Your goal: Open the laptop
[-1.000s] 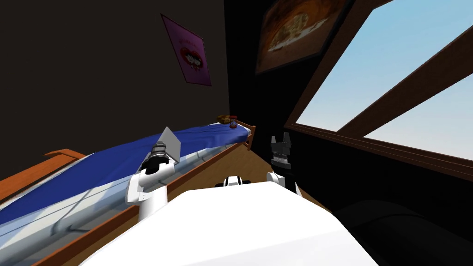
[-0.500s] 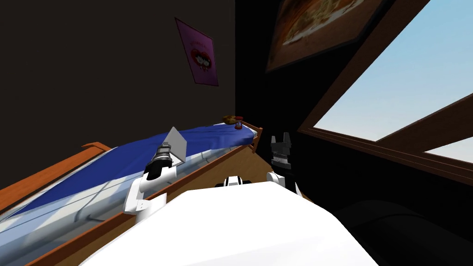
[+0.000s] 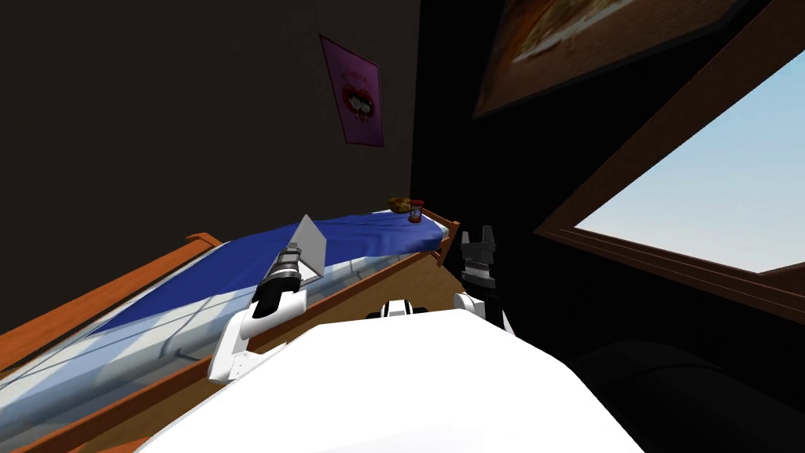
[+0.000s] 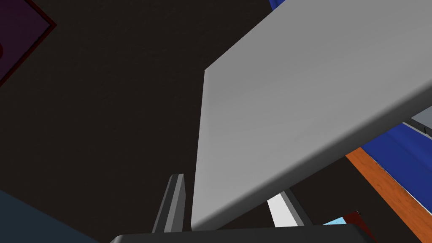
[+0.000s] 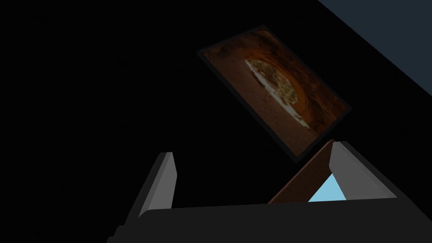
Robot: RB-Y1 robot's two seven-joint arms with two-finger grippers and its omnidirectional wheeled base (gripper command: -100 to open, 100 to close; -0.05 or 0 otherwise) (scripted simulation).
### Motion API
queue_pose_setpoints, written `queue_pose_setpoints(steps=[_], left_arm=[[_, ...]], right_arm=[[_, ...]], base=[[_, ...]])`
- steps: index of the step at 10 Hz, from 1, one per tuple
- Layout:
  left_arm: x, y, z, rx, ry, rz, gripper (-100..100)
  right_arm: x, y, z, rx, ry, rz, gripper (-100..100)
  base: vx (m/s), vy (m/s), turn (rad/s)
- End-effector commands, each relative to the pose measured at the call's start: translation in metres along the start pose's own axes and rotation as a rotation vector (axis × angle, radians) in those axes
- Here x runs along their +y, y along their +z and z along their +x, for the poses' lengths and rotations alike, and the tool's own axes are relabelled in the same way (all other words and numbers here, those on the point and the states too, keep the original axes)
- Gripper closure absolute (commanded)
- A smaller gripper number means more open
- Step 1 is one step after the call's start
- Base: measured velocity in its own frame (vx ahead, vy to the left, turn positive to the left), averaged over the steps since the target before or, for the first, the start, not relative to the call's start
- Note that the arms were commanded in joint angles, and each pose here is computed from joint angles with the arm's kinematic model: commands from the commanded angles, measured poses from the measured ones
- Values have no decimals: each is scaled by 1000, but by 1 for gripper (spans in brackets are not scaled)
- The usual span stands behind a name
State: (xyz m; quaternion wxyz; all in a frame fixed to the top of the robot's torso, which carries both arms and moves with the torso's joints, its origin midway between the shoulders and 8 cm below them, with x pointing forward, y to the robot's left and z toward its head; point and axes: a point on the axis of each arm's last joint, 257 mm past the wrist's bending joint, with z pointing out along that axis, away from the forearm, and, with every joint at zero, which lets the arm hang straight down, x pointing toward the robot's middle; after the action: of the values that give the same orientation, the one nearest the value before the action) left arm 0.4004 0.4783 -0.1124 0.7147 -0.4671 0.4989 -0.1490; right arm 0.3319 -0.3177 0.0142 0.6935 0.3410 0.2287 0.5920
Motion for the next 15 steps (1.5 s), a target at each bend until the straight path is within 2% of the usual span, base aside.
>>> queue_pose_setpoints(steps=[1, 2, 3, 4, 5, 6, 7, 8, 15], left_arm=[[-8, -19, 19, 47, -24, 13, 100], [-2, -23, 22, 57, -18, 2, 100], [-17, -33, 27, 72, -37, 29, 100], [-11, -37, 31, 84, -32, 17, 100], [-25, -48, 36, 98, -52, 41, 100], [-21, -51, 40, 109, -50, 32, 100], [-29, -48, 32, 88, -39, 53, 100], [-30, -48, 37, 106, -117, 43, 100], [-33, -45, 62, 178, -392, -3, 100]], right_arm=[[0, 0, 0, 0, 0, 0, 0], [0, 0, 0, 0, 0, 0, 0], [0, 0, 0, 0, 0, 0, 0], [0, 0, 0, 0, 0, 0, 0], [0, 0, 0, 0, 0, 0, 0], [0, 0, 0, 0, 0, 0, 0], [0, 0, 0, 0, 0, 0, 0], [0, 0, 0, 0, 0, 0, 0], [0, 0, 0, 0, 0, 0, 0]], base=[[104, 9, 220], [88, 5, 144], [100, 6, 222], [87, 1, 130], [106, 21, 212], [82, 4, 131], [16, -5, 31], [-10, 59, 71], [0, 95, 53]])
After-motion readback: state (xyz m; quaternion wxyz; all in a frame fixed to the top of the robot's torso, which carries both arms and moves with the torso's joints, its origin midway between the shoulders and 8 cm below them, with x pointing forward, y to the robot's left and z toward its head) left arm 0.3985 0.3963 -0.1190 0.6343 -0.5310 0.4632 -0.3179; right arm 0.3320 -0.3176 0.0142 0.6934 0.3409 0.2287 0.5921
